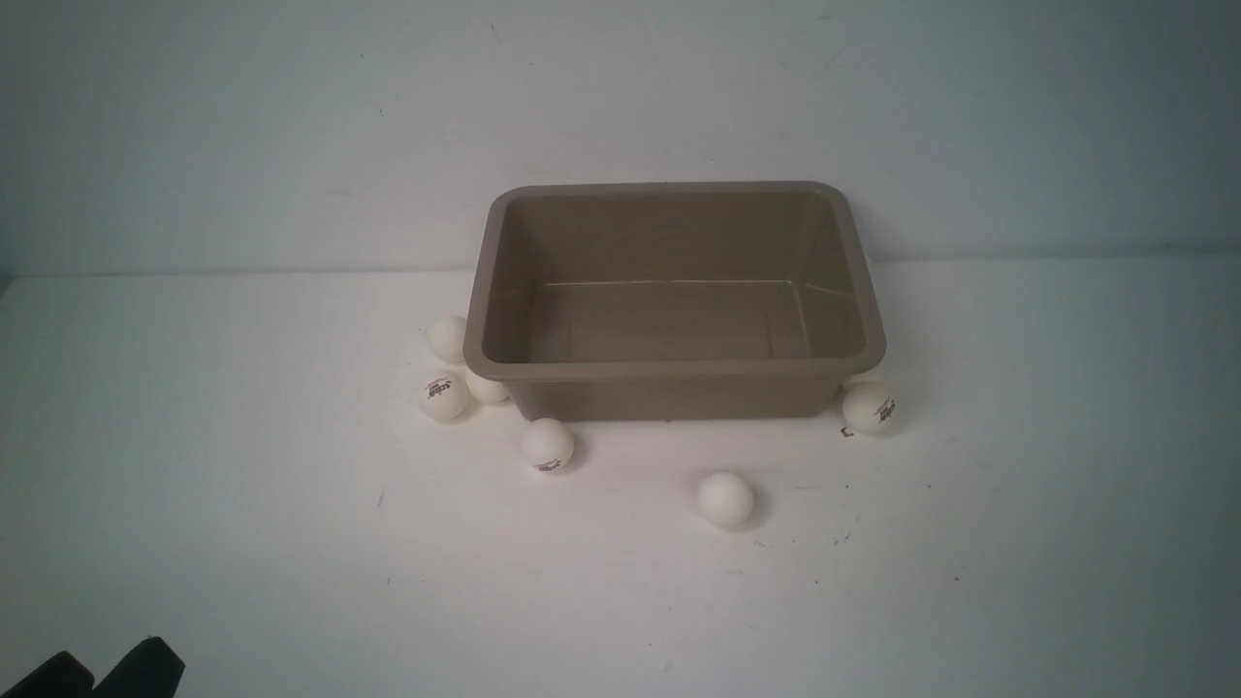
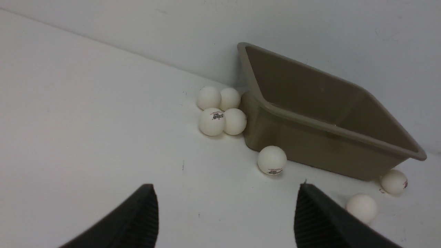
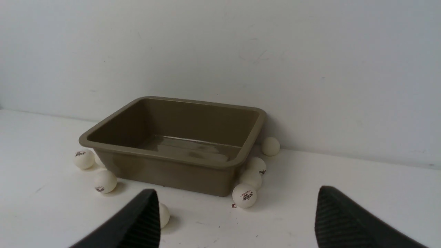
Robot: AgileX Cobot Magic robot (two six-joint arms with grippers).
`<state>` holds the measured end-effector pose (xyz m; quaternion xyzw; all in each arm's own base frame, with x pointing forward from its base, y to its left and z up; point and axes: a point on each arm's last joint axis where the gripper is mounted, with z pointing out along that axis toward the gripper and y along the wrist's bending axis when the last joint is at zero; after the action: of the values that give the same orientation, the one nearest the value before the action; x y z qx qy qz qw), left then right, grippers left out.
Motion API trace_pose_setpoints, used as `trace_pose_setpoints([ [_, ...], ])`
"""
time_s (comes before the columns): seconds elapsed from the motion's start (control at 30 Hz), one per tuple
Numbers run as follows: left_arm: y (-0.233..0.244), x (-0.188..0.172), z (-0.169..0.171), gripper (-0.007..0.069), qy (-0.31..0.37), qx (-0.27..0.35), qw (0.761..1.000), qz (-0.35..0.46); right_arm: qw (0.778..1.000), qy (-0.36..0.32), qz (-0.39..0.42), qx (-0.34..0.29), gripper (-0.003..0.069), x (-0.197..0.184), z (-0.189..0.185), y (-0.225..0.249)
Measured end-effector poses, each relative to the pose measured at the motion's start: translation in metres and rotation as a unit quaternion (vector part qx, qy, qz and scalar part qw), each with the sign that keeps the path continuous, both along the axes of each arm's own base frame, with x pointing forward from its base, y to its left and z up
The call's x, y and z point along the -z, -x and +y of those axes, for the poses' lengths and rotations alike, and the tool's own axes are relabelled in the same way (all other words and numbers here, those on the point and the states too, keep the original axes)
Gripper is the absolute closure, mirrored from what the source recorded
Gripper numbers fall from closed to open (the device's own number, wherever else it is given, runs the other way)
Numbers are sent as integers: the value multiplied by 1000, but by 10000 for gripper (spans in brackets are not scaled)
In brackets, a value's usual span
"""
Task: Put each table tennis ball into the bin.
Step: Use the right arm to clamp the table tennis ball closest to it
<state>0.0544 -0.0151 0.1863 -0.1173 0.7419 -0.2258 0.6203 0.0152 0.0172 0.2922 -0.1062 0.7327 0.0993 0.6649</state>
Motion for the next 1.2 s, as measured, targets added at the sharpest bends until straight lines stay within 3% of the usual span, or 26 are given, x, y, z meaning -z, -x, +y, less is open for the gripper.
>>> trace_pose_setpoints([
  [0.17,0,-2,-1,147,21,5,1000,-2,999,16,33,-24,113,4,5,-5],
  [0.5,9,-63,-6,147,-58,39,995,-66,993,50,62,-91,113,-11,18,-25],
  [0.83,-23,-96,-12,147,-186,110,973,80,972,80,159,-153,113,-15,31,-65],
  [1.07,-49,-112,-13,147,-260,138,950,105,954,112,208,-185,113,-19,38,-103],
  [1.2,-54,-110,-13,147,-267,142,946,113,943,120,236,-202,113,-19,43,-133],
])
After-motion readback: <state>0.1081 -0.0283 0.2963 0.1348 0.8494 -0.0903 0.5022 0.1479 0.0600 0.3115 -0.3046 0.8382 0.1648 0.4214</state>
